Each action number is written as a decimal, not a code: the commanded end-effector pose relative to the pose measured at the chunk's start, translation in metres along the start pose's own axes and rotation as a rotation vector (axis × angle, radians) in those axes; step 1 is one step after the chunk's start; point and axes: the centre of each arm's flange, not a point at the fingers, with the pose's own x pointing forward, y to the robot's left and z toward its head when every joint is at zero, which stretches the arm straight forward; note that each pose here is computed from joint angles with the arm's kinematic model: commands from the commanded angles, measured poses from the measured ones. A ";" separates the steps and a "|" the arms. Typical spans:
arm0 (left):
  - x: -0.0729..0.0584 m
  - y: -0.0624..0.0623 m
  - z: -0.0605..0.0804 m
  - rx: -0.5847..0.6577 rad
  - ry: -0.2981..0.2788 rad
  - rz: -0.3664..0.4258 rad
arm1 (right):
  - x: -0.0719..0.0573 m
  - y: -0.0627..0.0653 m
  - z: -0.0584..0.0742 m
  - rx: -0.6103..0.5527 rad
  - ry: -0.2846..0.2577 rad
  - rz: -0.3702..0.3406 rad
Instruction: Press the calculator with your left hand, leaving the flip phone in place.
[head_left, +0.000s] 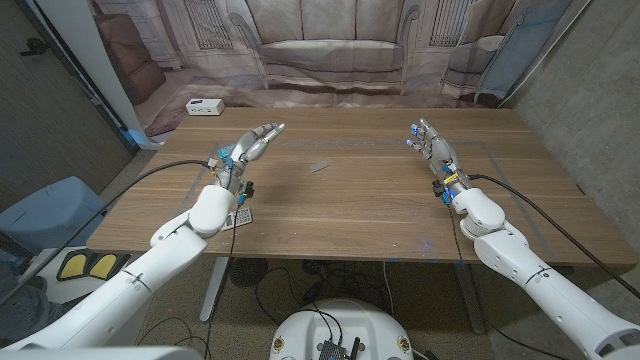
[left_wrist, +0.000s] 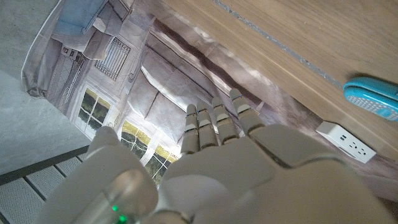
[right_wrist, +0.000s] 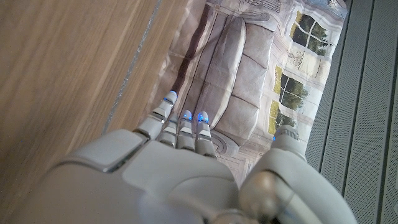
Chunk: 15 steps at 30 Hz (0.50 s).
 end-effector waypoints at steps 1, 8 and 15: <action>0.028 -0.008 0.000 -0.133 -0.043 -0.053 | 0.004 0.000 0.000 0.005 -0.001 -0.007; 0.038 -0.014 -0.003 -0.201 -0.025 -0.068 | 0.005 -0.003 -0.003 0.010 0.012 -0.015; 0.049 -0.023 -0.018 -0.390 -0.005 -0.168 | 0.004 -0.005 -0.005 -0.004 0.026 -0.008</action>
